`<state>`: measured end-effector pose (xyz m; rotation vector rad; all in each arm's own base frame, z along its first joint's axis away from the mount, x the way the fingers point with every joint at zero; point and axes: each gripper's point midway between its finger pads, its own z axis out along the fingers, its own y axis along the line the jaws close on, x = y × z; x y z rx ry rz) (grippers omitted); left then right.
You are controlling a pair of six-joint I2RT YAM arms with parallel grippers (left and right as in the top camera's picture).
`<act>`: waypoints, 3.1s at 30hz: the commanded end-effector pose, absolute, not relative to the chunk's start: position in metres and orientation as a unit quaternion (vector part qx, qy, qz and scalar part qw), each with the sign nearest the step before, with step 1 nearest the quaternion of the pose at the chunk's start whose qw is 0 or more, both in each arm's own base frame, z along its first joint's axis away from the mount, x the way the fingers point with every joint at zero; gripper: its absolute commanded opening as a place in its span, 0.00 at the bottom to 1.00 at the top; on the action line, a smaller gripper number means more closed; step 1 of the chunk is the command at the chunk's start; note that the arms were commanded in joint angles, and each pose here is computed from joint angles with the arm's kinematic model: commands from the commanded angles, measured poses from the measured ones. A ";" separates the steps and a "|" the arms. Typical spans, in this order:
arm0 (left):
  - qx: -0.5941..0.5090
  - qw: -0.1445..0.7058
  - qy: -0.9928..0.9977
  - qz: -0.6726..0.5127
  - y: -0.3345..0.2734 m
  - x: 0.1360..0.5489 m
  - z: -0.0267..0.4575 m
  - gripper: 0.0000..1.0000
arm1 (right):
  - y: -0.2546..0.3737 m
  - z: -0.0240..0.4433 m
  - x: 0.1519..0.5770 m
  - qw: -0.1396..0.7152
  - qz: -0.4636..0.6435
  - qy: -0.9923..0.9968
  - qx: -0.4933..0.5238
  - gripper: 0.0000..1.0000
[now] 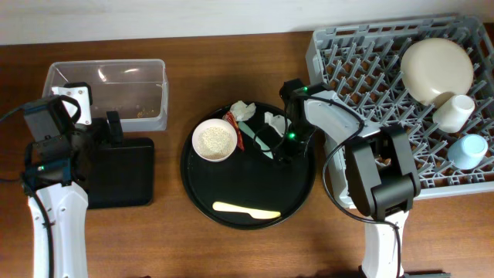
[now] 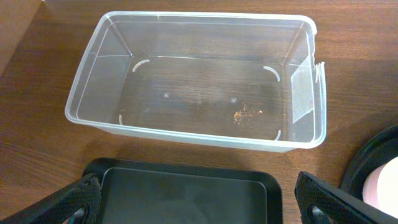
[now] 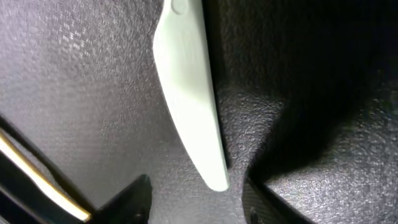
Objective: Sort waste into correct bins and load items into the dishwasher rack
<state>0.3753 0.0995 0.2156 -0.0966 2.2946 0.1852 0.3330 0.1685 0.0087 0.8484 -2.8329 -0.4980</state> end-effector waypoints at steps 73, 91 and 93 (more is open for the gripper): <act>-0.047 0.416 0.905 0.077 0.103 0.378 0.225 0.99 | 0.189 0.010 0.303 0.111 -0.155 -0.950 0.248 0.04; -0.047 0.416 0.905 0.077 0.103 0.378 0.225 0.99 | 0.236 0.077 0.417 -0.112 -0.149 -0.948 0.258 0.48; -0.047 0.416 0.905 0.077 0.103 0.378 0.225 0.99 | 0.242 0.069 0.418 -0.114 -0.139 -0.947 0.265 0.48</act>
